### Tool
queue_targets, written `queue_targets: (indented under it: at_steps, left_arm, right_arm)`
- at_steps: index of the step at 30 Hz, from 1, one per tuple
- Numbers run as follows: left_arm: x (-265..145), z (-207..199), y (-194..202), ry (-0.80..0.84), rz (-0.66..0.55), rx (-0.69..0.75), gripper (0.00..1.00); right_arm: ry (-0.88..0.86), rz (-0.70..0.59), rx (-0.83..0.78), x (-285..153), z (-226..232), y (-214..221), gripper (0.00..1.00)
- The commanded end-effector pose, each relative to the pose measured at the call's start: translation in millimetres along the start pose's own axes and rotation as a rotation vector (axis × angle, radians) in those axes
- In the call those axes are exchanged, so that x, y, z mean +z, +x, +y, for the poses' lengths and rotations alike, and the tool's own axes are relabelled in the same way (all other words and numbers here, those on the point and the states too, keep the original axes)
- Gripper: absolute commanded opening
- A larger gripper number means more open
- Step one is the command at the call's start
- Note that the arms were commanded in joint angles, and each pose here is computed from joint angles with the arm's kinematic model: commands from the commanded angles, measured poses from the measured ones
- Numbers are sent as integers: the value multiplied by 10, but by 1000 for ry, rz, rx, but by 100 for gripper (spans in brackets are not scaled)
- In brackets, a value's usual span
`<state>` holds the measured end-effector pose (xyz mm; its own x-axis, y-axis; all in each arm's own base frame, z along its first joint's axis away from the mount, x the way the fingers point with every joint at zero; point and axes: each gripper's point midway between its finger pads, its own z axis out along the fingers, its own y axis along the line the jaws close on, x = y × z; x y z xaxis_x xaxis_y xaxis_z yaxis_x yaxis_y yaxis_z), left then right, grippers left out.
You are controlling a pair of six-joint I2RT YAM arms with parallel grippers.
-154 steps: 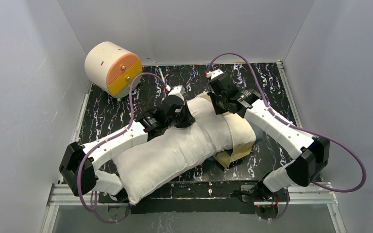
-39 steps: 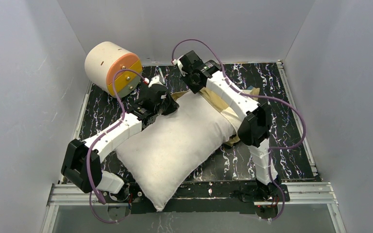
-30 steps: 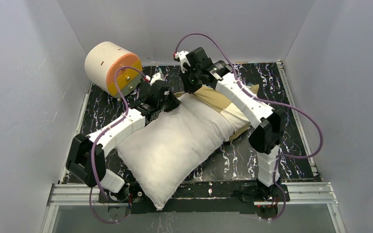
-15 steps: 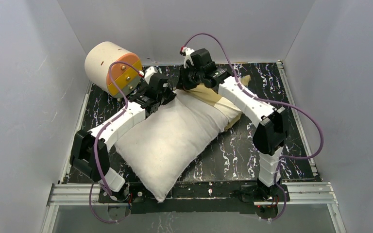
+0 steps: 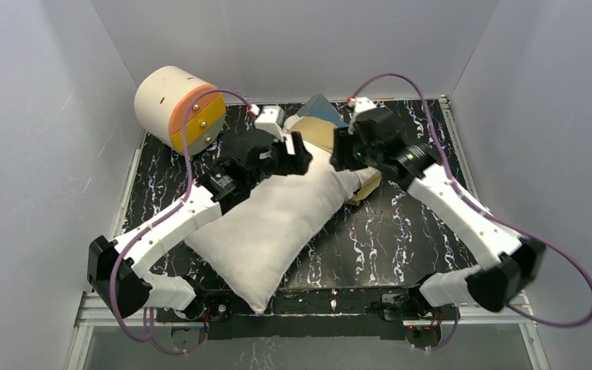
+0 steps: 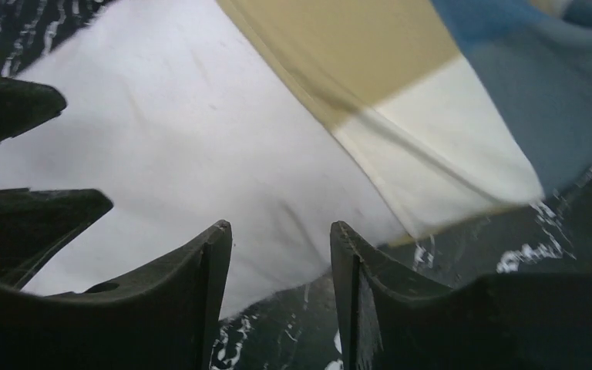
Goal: Put the pillow into the pillowcase
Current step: Stuff the pillow into the pillowcase.
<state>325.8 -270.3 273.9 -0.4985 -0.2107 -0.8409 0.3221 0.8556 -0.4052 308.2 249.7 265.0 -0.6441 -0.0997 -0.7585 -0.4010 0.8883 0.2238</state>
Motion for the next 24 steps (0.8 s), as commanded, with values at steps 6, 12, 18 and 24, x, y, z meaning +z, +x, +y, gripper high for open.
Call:
queue_targets:
  at_steps: [6, 12, 18, 24]
  left_arm:
    - [178, -596, 608, 64, 115, 395, 85]
    - [517, -444, 1030, -72, 175, 492, 92]
    - [752, -129, 1248, -245, 187, 518, 84]
    - [773, -379, 983, -176, 116, 393, 0]
  right_arm:
    - [183, -167, 12, -237, -937, 518, 52]
    - [179, -152, -13, -64, -1134, 725, 52]
    - [106, -171, -73, 137, -1110, 814, 53]
    - [64, -213, -132, 378, -1102, 805, 52]
